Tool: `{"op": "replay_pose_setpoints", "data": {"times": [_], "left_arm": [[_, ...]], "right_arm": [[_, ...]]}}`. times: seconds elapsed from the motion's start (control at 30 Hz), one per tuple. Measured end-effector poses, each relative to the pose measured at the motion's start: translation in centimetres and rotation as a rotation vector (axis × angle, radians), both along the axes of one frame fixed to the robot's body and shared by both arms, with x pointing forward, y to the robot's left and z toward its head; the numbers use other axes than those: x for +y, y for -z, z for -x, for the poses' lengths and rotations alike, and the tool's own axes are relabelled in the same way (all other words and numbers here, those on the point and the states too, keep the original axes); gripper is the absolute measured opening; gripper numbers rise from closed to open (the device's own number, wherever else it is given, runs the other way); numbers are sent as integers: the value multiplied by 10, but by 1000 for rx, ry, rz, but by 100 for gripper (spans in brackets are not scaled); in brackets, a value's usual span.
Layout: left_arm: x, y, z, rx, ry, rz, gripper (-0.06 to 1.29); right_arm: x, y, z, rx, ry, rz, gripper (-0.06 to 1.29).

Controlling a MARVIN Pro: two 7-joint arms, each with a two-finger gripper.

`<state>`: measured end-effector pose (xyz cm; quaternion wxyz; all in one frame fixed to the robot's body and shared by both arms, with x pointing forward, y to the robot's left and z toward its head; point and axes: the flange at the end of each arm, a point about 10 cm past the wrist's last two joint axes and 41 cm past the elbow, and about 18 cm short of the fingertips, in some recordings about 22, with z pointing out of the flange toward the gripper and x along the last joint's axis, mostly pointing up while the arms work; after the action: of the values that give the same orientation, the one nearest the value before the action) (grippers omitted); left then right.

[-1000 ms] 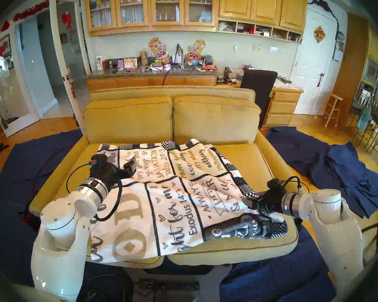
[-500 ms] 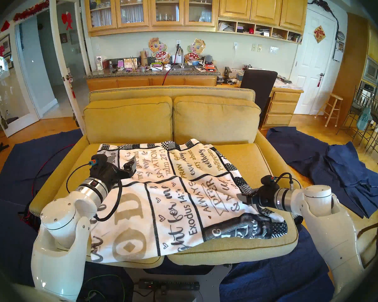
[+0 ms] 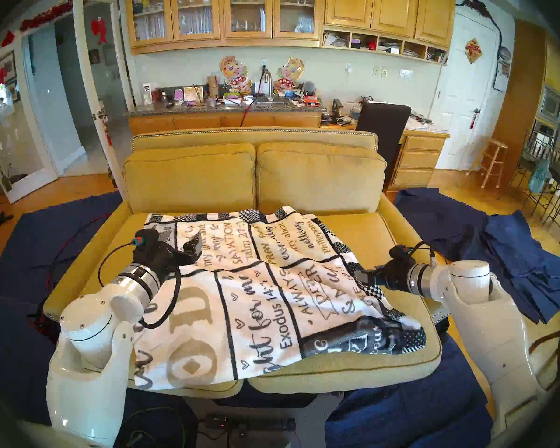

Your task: Fold the blanket in half twice

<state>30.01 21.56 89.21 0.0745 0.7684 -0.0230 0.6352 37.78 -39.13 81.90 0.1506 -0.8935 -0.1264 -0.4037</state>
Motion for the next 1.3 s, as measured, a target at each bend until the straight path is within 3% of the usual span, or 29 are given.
{"op": "replay_pose_setpoints", "data": {"times": [0.27, 0.67, 1.3], "left_arm": [[0, 0, 0, 1, 0, -1, 123], [0, 1, 0, 2, 1, -1, 123], [0, 1, 0, 3, 1, 0, 123]], "right_arm": [[-5, 6, -11, 14, 25, 8, 124], [-11, 1, -33, -4, 64, 12, 124], [-13, 8, -60, 37, 102, -53, 124]]}}
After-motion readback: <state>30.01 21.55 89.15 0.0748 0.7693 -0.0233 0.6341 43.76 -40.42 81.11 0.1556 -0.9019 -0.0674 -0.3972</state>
